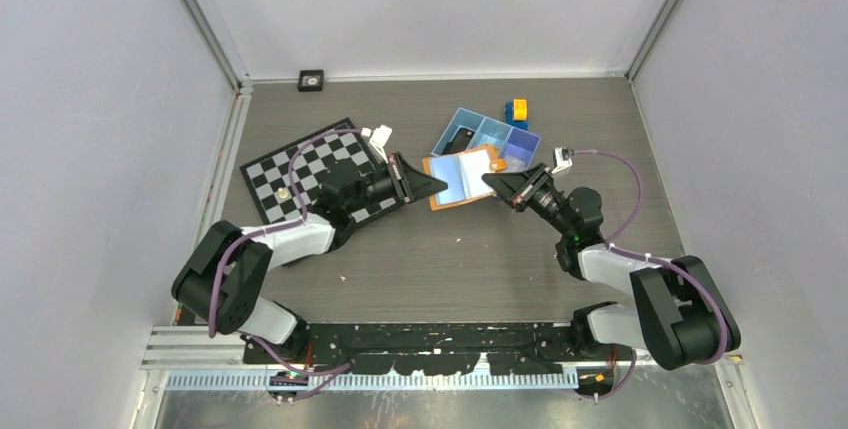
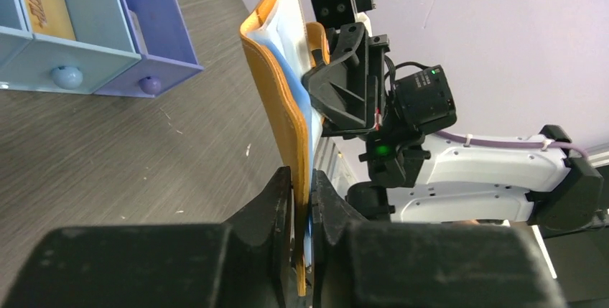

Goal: Take the credit cards out of the card holder
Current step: Place the card holder at the center of the board.

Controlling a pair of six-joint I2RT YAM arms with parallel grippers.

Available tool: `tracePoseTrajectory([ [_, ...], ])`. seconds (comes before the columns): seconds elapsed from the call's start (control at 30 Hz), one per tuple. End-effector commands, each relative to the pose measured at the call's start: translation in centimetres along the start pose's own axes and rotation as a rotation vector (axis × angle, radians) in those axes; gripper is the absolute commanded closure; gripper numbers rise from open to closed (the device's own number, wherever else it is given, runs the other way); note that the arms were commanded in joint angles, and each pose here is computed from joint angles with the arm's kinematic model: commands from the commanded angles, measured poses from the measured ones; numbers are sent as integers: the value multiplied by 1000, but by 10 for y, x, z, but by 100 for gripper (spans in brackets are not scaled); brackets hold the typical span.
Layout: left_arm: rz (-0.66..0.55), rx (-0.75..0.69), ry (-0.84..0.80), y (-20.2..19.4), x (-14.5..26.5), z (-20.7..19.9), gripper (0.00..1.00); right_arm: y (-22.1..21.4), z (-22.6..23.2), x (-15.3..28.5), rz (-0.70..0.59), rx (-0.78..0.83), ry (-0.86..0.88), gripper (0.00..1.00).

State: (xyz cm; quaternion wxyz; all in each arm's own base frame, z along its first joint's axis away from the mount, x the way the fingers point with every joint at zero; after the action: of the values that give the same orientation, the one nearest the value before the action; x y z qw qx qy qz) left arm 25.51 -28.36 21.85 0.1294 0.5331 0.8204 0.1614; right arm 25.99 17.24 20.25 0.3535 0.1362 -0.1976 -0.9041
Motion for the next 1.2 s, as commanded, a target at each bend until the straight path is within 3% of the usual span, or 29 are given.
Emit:
tracePoseTrajectory([
  [0.0,-7,-77,-72,7,2,-20,100,-1,13,-9,25,81,20,100],
  [0.13,22,-49,-114,5,-4,-19,100,-17,20,-17,79,114,44,100],
  [0.27,45,17,-56,2,-11,0,100,-38,34,-28,147,174,82,99],
  [0.57,37,39,16,3,-12,13,100,-52,24,-31,192,269,-53,99],
  [0.63,28,62,165,5,-7,32,88,-44,10,-28,179,315,-201,100],
  [0.67,34,86,299,2,-1,49,74,-42,4,-25,180,343,-255,100],
  [0.8,28,-11,539,10,17,69,48,-38,-15,-20,185,405,-386,100],
  [1.03,-26,-40,690,18,34,87,33,-61,-50,-30,282,426,-489,99],
  [1.17,-122,-63,811,29,56,93,24,-73,-64,-33,317,538,-600,99],
])
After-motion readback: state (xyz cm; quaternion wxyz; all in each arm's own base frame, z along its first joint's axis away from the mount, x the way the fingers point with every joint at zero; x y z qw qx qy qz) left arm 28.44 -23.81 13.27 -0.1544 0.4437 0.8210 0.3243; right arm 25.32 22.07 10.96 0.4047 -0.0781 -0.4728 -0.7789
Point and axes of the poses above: each gripper's point midway between its finger pads, its own x axis back along the fingers, its own z axis along the line the jaws close on, y = z × x, the point moved 4 cm from there along x, back along the fingers, and after that the axes turned 9 degrees about x, right-handed, at the moved point
